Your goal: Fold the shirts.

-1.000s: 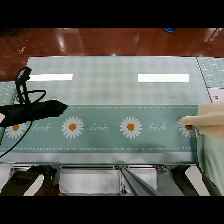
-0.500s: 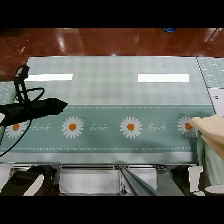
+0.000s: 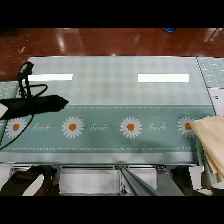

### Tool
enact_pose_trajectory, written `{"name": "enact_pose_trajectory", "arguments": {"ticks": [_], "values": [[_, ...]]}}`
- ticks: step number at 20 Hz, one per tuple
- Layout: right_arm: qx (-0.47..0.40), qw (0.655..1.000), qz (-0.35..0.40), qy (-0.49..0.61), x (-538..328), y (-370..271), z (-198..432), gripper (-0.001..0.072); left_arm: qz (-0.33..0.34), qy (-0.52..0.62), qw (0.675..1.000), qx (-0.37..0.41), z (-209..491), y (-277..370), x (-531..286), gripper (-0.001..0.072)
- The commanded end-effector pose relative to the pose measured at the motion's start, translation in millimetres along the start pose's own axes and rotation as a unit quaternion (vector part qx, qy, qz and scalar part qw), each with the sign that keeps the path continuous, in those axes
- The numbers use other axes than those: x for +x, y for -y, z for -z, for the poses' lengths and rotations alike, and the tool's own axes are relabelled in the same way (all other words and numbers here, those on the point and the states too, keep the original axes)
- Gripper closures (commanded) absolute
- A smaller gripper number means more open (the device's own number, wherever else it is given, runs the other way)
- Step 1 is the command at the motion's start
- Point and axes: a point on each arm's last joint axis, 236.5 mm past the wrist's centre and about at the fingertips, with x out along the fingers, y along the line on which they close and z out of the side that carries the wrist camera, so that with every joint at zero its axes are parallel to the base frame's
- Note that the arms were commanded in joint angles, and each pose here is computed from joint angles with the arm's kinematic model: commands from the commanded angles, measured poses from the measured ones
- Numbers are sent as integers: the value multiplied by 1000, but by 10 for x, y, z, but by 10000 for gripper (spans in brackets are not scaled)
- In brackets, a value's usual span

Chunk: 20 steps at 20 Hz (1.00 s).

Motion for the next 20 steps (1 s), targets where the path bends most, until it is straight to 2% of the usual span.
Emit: {"name": "enact_pose_trajectory", "arguments": {"ticks": [1,3,6,8,9,11,13,14,15,17,20], "values": [[-25,942,-336,9,-258,-1603,-271,691,10,24,999,43,-596,197,-107,685],[-93,892,-443,-12,-494,-2408,-62,691,28,41,997,66,-1104,443,-238,685],[-336,820,-462,-30,-591,-3415,1060,691,85,78,988,101,-1764,1129,-423,686],[-491,764,-418,-31,-422,-3698,1986,691,94,77,981,152,-1882,1475,-369,685],[-562,734,-381,-29,-263,-3701,2409,691,74,53,983,159,-1795,1426,-270,686],[-676,688,-262,-29,217,-3456,2891,691,-16,-23,989,144,-1458,924,-5,685],[-731,670,-126,-31,770,-3107,2959,691,-119,-91,983,109,-1076,191,270,685],[-739,668,-74,-40,1026,-2922,2946,690,-147,-126,978,74,-826,-105,407,685],[-729,681,-46,-57,1216,-2773,2963,691,-155,-157,974,54,-591,-285,510,684],[-711,699,-20,-76,1409,-2604,2965,691,-166,-196,966,37,-249,-478,640,684],[-712,698,-14,-75,1419,-2580,2944,691,-174,-208,962,12,-113,-552,715,684]]}}
